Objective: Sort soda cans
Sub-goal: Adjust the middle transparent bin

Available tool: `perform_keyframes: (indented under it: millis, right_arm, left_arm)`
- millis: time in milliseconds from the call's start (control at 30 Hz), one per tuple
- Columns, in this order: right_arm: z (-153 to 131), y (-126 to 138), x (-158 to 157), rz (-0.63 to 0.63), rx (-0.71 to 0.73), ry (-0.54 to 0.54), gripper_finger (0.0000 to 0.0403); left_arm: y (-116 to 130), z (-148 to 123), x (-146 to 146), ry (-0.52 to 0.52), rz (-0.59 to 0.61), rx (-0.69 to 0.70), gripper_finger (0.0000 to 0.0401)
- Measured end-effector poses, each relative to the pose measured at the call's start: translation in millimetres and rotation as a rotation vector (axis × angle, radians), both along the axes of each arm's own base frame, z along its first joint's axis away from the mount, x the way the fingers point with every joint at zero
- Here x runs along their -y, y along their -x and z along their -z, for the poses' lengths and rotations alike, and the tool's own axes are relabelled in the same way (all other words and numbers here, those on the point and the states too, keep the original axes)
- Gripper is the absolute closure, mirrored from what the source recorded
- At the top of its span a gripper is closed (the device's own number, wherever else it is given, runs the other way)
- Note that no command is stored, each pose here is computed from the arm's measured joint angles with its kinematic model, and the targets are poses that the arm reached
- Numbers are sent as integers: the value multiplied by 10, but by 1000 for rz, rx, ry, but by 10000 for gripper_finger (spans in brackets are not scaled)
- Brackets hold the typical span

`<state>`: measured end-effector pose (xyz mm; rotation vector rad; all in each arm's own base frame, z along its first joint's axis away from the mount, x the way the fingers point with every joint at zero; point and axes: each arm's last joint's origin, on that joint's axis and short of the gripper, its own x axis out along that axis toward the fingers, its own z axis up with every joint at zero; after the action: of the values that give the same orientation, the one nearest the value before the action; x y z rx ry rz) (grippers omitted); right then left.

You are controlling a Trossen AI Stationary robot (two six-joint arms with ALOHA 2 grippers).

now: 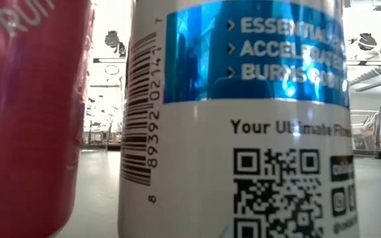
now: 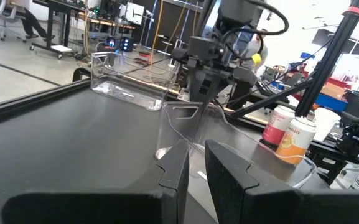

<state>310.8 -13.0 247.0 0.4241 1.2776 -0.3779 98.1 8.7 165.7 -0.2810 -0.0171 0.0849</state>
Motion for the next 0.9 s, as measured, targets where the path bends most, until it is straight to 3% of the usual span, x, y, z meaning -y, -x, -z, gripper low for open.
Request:
perform_keyframes:
  millis: [233,500,733,900]
  right_arm:
    - [221,-88,132,2,-75,1,289]
    - [306,-115,260,-55,-102,13,394]
    - [198,-119,392,-152,-84,54,402]
    - [60,-277,515,-241,-29,99,403]
  left_arm:
    - [0,0,0,0,0,0,338]
    - [0,0,0,0,0,0,338]
    - [0,0,0,0,0,0,338]
    - [0,0,0,0,0,0,338]
